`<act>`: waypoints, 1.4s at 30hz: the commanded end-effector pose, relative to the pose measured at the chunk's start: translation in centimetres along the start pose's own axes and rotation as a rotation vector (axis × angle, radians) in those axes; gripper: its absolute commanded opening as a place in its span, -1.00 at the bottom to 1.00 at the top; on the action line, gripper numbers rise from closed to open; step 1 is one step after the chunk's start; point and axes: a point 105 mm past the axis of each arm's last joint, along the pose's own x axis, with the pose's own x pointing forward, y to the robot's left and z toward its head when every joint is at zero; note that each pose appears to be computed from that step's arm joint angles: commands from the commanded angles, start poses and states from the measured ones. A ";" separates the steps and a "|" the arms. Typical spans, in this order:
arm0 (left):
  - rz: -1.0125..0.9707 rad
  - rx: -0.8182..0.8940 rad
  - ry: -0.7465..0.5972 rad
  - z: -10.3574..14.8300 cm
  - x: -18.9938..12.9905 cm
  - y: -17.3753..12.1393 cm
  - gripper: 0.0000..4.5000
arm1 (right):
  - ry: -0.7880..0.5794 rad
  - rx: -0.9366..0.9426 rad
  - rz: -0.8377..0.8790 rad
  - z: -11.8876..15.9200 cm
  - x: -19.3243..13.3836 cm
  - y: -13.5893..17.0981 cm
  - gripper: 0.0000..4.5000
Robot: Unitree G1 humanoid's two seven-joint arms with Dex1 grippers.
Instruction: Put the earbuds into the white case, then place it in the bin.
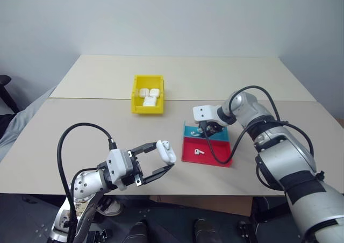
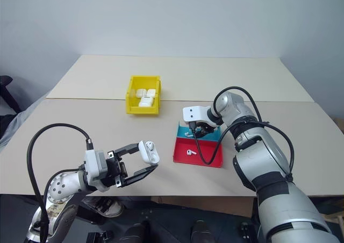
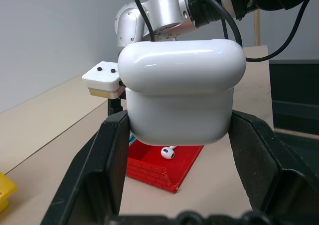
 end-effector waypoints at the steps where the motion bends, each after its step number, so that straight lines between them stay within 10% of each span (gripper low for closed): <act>1: -0.007 0.047 -0.037 1.0 0.2 0.1 0.23 | -0.018 -0.031 -0.038 0.8 -0.9 -0.9 0.20; 42: -0.004 0.069 -0.024 0.6 0.2 0.3 0.23 | 0.002 -0.043 -0.029 0.6 -0.4 -0.7 -0.22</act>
